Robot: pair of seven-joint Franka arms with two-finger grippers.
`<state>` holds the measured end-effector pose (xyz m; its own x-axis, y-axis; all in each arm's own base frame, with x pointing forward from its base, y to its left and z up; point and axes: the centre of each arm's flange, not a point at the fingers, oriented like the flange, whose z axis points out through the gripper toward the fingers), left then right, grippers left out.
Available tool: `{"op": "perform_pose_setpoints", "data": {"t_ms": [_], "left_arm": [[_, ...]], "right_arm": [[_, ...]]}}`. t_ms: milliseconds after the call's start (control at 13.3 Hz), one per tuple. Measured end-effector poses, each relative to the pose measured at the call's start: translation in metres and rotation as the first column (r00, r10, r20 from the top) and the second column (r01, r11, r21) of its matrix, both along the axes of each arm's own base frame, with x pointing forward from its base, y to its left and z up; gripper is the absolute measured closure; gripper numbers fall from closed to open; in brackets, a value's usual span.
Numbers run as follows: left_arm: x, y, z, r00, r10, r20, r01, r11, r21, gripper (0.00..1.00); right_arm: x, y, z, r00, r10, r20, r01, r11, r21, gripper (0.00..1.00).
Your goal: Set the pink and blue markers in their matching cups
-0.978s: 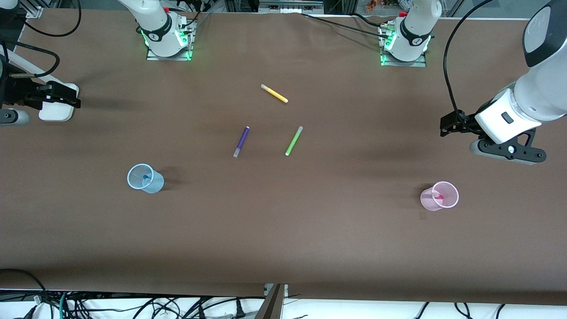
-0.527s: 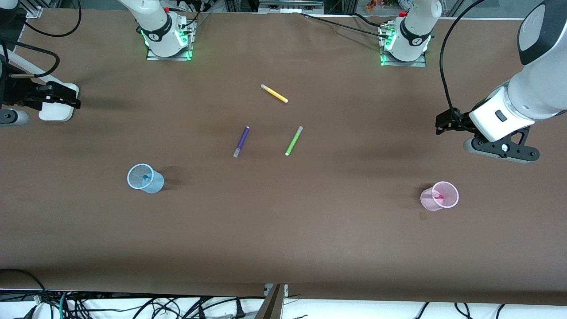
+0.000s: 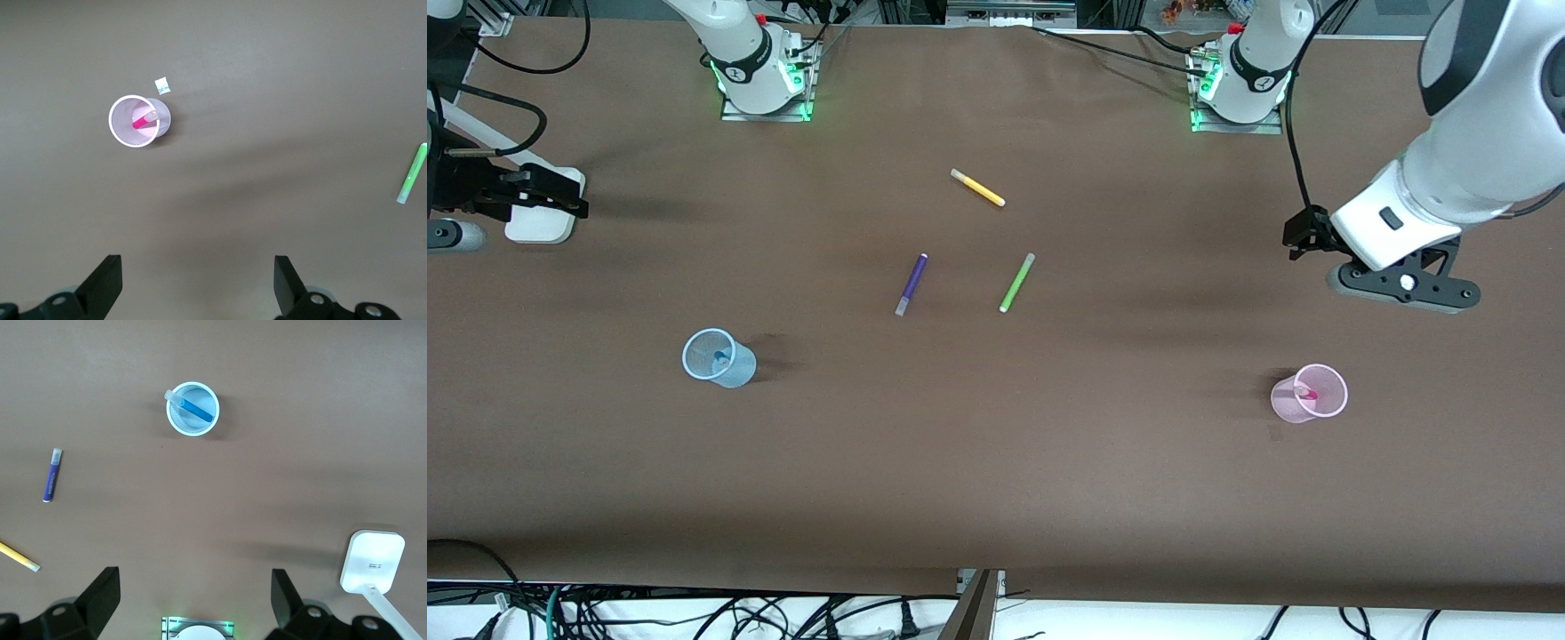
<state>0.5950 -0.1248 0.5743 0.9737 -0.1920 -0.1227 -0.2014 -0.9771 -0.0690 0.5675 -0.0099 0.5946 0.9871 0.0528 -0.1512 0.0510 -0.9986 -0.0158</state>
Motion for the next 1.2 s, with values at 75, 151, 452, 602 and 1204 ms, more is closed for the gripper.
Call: {"op": "perform_pose_setpoints", "data": {"t_ms": [75, 151, 452, 602, 1204], "left_arm": [[-0.001, -0.001, 0.002, 1.0, 0.0, 0.005, -0.001, 1.0, 0.005, 0.0], [-0.002, 0.001, 0.005, 1.0, 0.004, 0.009, -0.004, 1.0, 0.006, 0.0], [-0.006, 0.016, 0.008, 0.998, 0.024, 0.061, -0.024, 1.0, -0.001, 0.0], [-0.015, 0.028, 0.003, 0.996, 0.038, 0.08, -0.038, 0.999, -0.003, 0.0], [-0.037, 0.058, 0.015, 0.987, 0.109, 0.12, -0.1, 0.992, -0.078, 0.0]], "right_arm": [[0.0, 0.0, 0.0, 1.0, 0.0, 0.0, 0.0, 1.0, 0.0, 0.0], [0.0, 0.0, 0.0, 1.0, -0.001, 0.0, 0.001, 1.0, 0.0, 0.0], [0.0, -0.001, 0.0, 1.0, -0.002, 0.0, 0.002, 1.0, 0.0, 0.0], [0.0, -0.001, 0.0, 1.0, -0.002, 0.0, 0.002, 1.0, -0.001, 0.0], [0.0, -0.003, 0.0, 1.0, -0.005, 0.0, 0.005, 1.0, -0.003, 0.0]]}}
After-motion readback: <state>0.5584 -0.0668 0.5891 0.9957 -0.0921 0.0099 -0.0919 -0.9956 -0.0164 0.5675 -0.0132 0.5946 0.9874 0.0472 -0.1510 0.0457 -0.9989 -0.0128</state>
